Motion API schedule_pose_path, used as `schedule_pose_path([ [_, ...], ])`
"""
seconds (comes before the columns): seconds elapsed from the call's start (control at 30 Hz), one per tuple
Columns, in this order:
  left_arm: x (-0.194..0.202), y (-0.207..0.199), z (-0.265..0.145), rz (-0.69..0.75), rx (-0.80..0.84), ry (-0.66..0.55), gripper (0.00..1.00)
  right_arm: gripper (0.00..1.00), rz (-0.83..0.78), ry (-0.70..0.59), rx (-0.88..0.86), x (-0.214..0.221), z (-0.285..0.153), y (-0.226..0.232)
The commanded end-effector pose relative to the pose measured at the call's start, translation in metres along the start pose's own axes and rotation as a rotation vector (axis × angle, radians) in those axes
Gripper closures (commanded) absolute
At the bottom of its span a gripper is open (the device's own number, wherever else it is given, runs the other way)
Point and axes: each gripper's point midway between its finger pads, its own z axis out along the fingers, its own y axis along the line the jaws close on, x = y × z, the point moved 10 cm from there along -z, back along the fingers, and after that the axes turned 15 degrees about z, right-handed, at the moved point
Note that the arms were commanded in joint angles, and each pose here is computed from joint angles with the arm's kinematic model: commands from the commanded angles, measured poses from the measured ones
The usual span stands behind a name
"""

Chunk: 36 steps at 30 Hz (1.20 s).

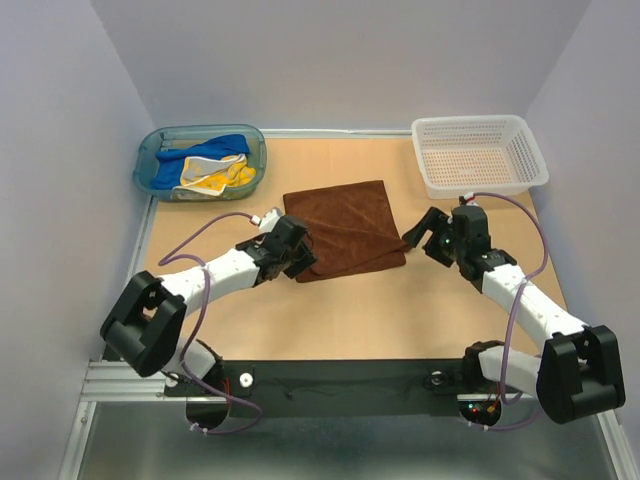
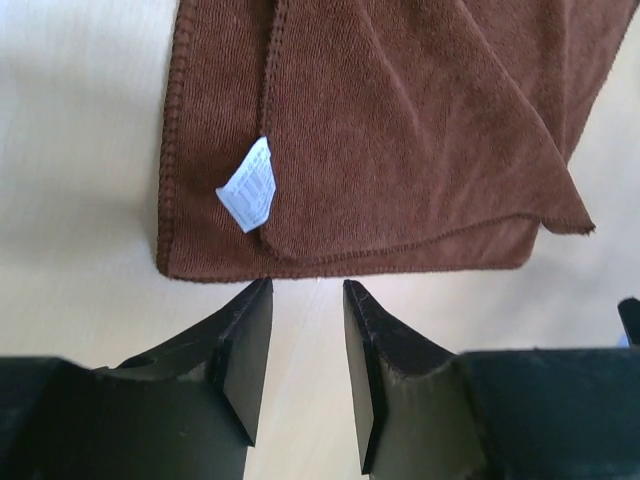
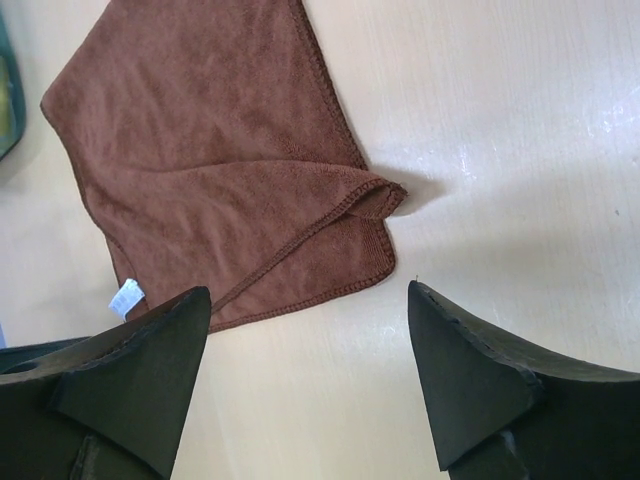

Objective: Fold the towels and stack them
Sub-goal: Fold the towel

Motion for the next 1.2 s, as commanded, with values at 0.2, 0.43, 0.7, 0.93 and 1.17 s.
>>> schedule_pose_path([
  [0.2, -0.009, -0.017, 0.024, 0.002, -0.074, 0.005, 0.58, 0.16, 0.018, -0.021, -0.034, 0.001, 0.007, -0.001],
  [0.43, -0.005, -0.013, 0.027, 0.0, -0.118, 0.03, 0.59, 0.16, 0.013, -0.024, -0.035, 0.001, 0.008, -0.001],
  [0.7, 0.002, -0.012, 0.032, 0.007, -0.142, 0.067, 0.59, 0.16, 0.002, -0.023, -0.013, 0.003, 0.011, -0.005],
  [0.93, 0.002, -0.016, 0.04, 0.03, -0.142, 0.082, 0.66, 0.16, -0.014, -0.028, -0.004, 0.005, 0.012, -0.006],
  [1.17, 0.004, -0.014, 0.038, 0.026, -0.142, 0.086, 0.72, 0.17, -0.012, -0.03, -0.001, 0.005, 0.014, -0.006],
])
